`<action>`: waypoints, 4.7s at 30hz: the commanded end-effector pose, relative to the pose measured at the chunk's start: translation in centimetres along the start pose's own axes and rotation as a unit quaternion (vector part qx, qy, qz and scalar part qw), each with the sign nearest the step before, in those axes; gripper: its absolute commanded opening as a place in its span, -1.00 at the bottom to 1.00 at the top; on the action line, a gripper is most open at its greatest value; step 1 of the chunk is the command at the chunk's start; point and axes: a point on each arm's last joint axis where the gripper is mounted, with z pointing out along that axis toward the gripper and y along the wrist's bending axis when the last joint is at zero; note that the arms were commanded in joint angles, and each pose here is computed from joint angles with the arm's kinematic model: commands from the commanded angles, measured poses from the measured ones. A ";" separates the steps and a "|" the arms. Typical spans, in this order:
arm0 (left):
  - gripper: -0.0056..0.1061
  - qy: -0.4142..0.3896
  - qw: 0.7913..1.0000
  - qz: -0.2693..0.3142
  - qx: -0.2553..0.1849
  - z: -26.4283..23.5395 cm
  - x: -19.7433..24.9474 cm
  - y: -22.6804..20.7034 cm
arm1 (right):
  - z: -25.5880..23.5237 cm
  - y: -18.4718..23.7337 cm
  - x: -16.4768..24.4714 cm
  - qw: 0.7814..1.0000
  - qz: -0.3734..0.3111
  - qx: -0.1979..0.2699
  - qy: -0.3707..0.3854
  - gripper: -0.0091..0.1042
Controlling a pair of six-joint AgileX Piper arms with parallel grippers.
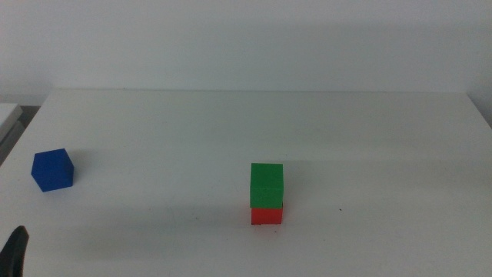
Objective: Stack red cubes first, then green, then blue cubes in a specific spot.
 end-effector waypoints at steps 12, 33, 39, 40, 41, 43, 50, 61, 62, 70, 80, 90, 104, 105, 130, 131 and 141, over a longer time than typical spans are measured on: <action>0.78 0.376 0.924 -0.065 0.022 6.9 -16.1 2.3 | -0.2 -0.1 0.0 1.000 -0.004 0.000 -0.007 0.78; 0.78 0.571 0.805 -0.146 -0.070 25.6 -9.2 4.6 | -0.2 0.0 0.0 1.000 -0.004 -0.001 -0.007 0.78; 0.78 0.576 0.788 -0.217 -0.027 28.6 -7.0 8.2 | -0.2 0.0 0.0 1.000 -0.004 -0.001 -0.007 0.78; 0.78 0.576 0.785 -0.224 -0.033 29.1 -6.5 8.5 | -0.2 0.0 0.0 1.000 -0.004 -0.001 -0.007 0.78; 0.78 0.575 0.786 -0.222 -0.040 29.6 -6.2 8.7 | -0.2 0.0 0.0 1.000 -0.004 -0.001 -0.007 0.78; 0.78 0.578 0.784 -0.220 -0.049 30.6 -5.3 8.9 | -0.2 0.0 0.0 1.000 -0.004 -0.001 -0.007 0.78; 0.78 0.576 0.782 -0.232 -0.049 32.5 -2.9 8.9 | -0.2 0.0 0.0 1.000 -0.004 -0.001 -0.007 0.78; 0.78 0.578 0.781 -0.230 -0.055 33.9 0.0 8.7 | -0.2 -0.1 0.0 1.000 -0.004 0.000 -0.007 0.78; 0.78 0.579 0.780 -0.231 -0.054 34.0 0.3 8.6 | -0.2 -0.1 0.0 1.000 -0.004 0.000 -0.007 0.78; 0.36 0.587 0.774 -0.231 -0.049 34.4 1.4 8.2 | -0.2 -0.1 0.0 1.000 -0.004 0.000 -0.007 0.78; -0.93 0.585 0.779 -0.222 -0.037 31.6 -4.7 4.8 | -0.2 -0.1 0.0 1.000 -0.004 0.000 -0.007 0.78; -0.93 0.571 0.795 -0.202 0.030 22.2 -15.1 -11.4 | -0.2 -0.1 0.0 1.000 -0.004 0.000 -0.007 0.78; -0.93 0.530 0.837 -0.076 0.110 23.3 -17.2 -25.7 | -0.2 -0.1 0.0 1.000 -0.004 0.000 -0.007 0.78; -0.93 0.536 0.834 -0.079 0.109 23.5 -16.8 -26.0 | -0.2 -0.1 0.0 1.000 -0.004 0.000 -0.007 0.78; -0.93 0.571 0.814 -0.090 0.058 24.3 -13.4 -26.7 | -0.2 -0.1 0.0 1.000 -0.004 0.000 -0.007 0.78; -0.93 0.572 0.814 -0.090 0.057 24.4 -13.3 -26.7 | -0.2 -0.1 0.0 1.000 -0.004 0.000 -0.007 0.78; -0.93 0.574 0.812 -0.087 0.053 24.5 -12.8 -26.9 | -0.2 -0.1 0.0 1.000 -0.004 0.000 -0.007 0.78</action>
